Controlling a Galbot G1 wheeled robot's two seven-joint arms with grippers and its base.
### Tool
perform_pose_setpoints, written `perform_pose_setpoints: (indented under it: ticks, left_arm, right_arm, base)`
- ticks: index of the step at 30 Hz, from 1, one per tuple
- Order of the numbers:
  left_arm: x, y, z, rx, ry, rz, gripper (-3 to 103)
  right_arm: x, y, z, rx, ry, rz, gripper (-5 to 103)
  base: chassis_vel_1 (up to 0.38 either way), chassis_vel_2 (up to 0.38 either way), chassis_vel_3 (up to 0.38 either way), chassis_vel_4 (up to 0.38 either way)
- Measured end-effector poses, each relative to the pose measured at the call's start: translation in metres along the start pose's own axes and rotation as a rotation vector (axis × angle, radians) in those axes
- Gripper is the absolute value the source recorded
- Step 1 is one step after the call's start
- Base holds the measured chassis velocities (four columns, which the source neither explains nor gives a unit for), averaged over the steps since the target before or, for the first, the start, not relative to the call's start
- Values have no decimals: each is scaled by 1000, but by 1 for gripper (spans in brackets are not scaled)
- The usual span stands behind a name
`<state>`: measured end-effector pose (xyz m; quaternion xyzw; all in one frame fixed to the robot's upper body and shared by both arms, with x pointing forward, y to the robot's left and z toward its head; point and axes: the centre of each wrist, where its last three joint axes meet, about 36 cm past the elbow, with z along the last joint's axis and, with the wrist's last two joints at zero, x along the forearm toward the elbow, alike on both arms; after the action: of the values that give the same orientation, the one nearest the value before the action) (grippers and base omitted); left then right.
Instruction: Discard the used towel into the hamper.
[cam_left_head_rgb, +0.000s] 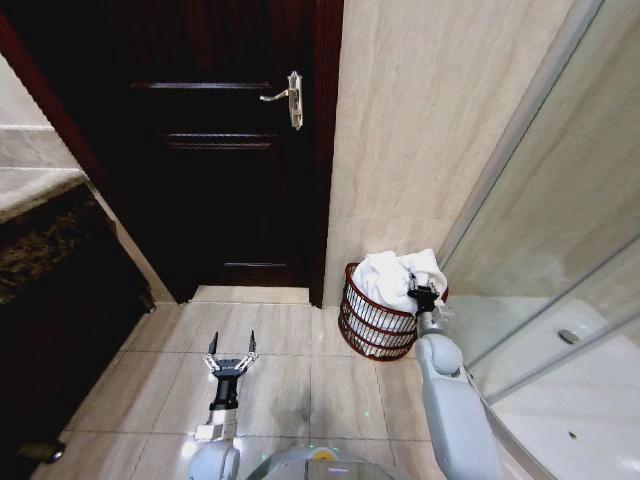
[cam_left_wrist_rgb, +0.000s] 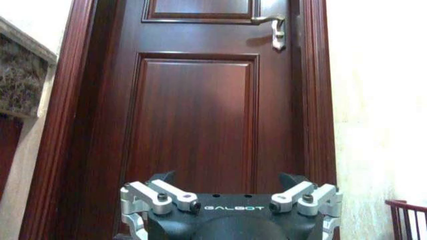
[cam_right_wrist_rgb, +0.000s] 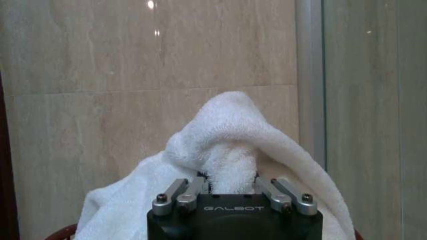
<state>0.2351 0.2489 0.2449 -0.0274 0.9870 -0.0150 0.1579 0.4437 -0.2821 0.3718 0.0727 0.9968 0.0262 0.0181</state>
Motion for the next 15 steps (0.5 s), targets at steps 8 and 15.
perform_pose_setpoints:
  ticks: [8,15]
  left_arm:
    - [-1,-2,-2,4,-6,4,100]
    - [-2,-4,-2,7,-8,8,100]
  right_arm:
    - [12,0,-8,1,-7,1,27]
    - [25,1,-18,2,4,6,27]
  base:
    - [-53,43,56,-45]
    - [-33,32,37,-33]
